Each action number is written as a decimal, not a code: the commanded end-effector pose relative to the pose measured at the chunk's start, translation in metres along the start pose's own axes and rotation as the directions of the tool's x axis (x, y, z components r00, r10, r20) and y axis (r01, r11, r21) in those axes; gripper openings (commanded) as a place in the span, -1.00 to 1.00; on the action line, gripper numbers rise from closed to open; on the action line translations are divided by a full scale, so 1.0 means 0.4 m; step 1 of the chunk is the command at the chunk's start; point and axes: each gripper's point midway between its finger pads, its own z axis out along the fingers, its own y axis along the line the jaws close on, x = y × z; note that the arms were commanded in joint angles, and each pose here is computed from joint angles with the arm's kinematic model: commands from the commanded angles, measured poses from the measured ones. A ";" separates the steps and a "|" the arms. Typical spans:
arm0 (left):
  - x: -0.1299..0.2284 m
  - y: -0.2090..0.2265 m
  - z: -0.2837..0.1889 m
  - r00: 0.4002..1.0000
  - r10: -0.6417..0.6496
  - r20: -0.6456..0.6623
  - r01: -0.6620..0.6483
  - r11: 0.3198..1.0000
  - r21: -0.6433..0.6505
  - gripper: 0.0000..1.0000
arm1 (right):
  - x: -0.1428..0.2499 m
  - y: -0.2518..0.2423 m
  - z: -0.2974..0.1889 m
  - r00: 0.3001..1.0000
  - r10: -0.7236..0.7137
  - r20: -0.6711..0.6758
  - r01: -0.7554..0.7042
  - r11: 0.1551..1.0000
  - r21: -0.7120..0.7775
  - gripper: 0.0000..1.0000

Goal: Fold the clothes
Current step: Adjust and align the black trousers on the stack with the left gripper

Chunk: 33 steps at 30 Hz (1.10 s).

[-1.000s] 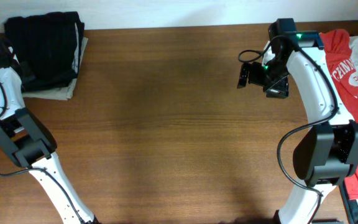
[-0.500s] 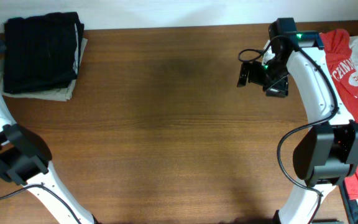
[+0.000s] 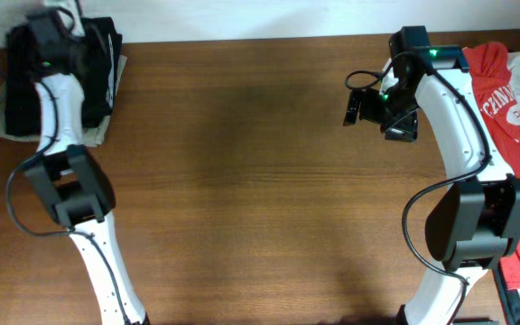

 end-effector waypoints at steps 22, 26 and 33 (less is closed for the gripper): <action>-0.277 -0.190 -0.652 0.996 -0.054 -0.074 0.060 0.995 0.080 0.98 | 0.128 0.025 -0.292 0.987 -0.036 0.154 0.041 0.999 -0.033 0.97; -0.223 -0.225 -0.788 0.980 -0.078 -0.184 0.095 0.992 0.084 0.98 | 0.274 -0.021 -0.425 0.976 -0.057 0.212 0.049 0.998 0.045 0.97; -0.113 -0.230 -0.836 0.924 -0.120 -0.363 0.148 0.988 0.051 0.98 | 0.497 -0.086 -0.522 0.926 -0.064 0.371 0.035 0.996 0.083 0.97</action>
